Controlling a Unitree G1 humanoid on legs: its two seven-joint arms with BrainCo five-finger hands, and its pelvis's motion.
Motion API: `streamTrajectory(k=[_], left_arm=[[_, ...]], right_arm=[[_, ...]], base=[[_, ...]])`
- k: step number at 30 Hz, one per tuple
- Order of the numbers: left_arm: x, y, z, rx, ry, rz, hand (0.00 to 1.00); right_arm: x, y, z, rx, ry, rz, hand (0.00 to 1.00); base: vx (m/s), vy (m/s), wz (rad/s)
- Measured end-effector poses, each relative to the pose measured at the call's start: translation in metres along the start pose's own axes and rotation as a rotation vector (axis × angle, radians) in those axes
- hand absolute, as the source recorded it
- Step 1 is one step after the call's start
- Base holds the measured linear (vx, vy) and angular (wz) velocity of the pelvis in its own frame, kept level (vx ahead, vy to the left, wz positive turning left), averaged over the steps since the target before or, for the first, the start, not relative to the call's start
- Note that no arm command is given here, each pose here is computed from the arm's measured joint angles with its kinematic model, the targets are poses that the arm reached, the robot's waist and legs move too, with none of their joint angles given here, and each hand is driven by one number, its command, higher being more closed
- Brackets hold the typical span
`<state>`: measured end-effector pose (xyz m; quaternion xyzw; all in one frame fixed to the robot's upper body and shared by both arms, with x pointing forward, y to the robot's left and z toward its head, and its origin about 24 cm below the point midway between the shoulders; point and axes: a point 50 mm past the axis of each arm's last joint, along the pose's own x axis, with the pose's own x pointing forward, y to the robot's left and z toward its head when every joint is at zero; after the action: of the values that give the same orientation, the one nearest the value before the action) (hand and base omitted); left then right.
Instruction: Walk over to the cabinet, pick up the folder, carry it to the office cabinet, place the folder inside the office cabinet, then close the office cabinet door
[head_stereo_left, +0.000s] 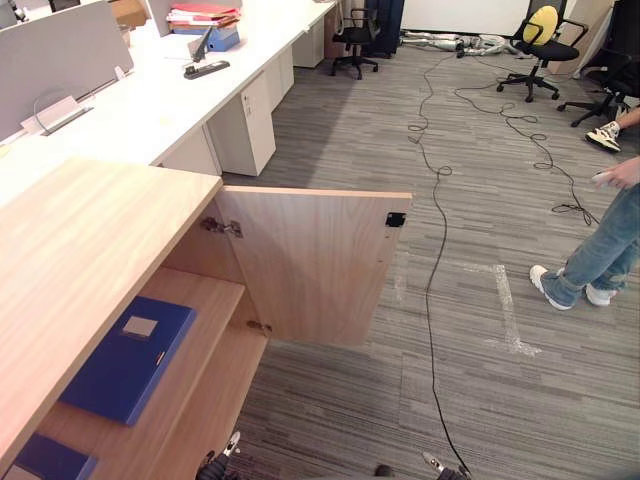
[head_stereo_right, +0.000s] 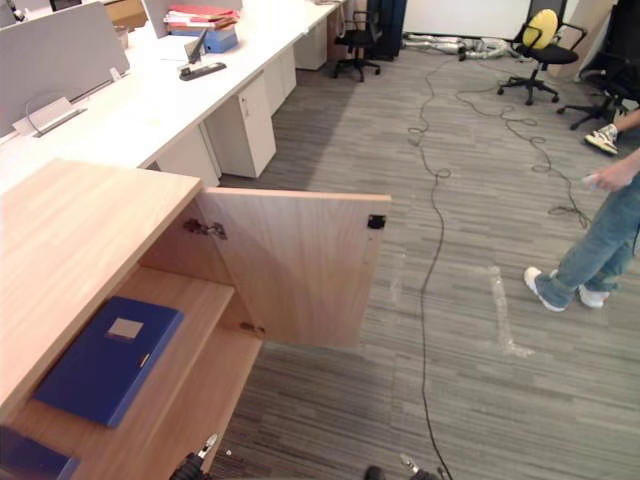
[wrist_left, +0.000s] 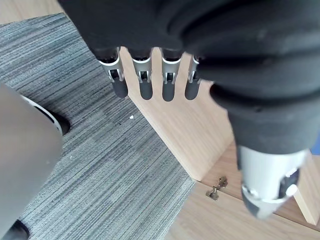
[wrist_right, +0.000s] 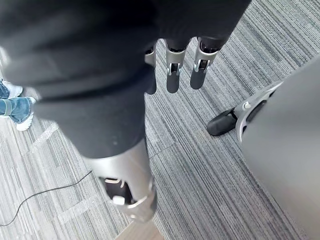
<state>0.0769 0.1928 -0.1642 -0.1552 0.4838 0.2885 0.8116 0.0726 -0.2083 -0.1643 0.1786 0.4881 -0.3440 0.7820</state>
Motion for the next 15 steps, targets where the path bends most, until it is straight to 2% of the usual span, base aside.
streamTrajectory(k=[3, 8, 15], left_arm=[[0.0, -0.001, 0.001, 0.041, -0.011, -0.015, 0.0], [0.001, 0.002, 0.007, 0.068, -0.032, -0.018, 0.0], [0.001, 0.011, 0.011, 0.064, -0.05, 0.005, 0.0]], right_arm=[[0.002, 0.02, 0.021, -0.067, -0.065, 0.068, 0.0], [-0.005, 0.053, 0.038, -0.09, -0.157, 0.181, 0.0], [-0.012, 0.066, 0.059, -0.079, -0.253, 0.251, 0.0]], base=[[-0.1, 0.099, -0.17], [-0.17, 0.105, 0.0], [-0.02, -0.034, 0.08]])
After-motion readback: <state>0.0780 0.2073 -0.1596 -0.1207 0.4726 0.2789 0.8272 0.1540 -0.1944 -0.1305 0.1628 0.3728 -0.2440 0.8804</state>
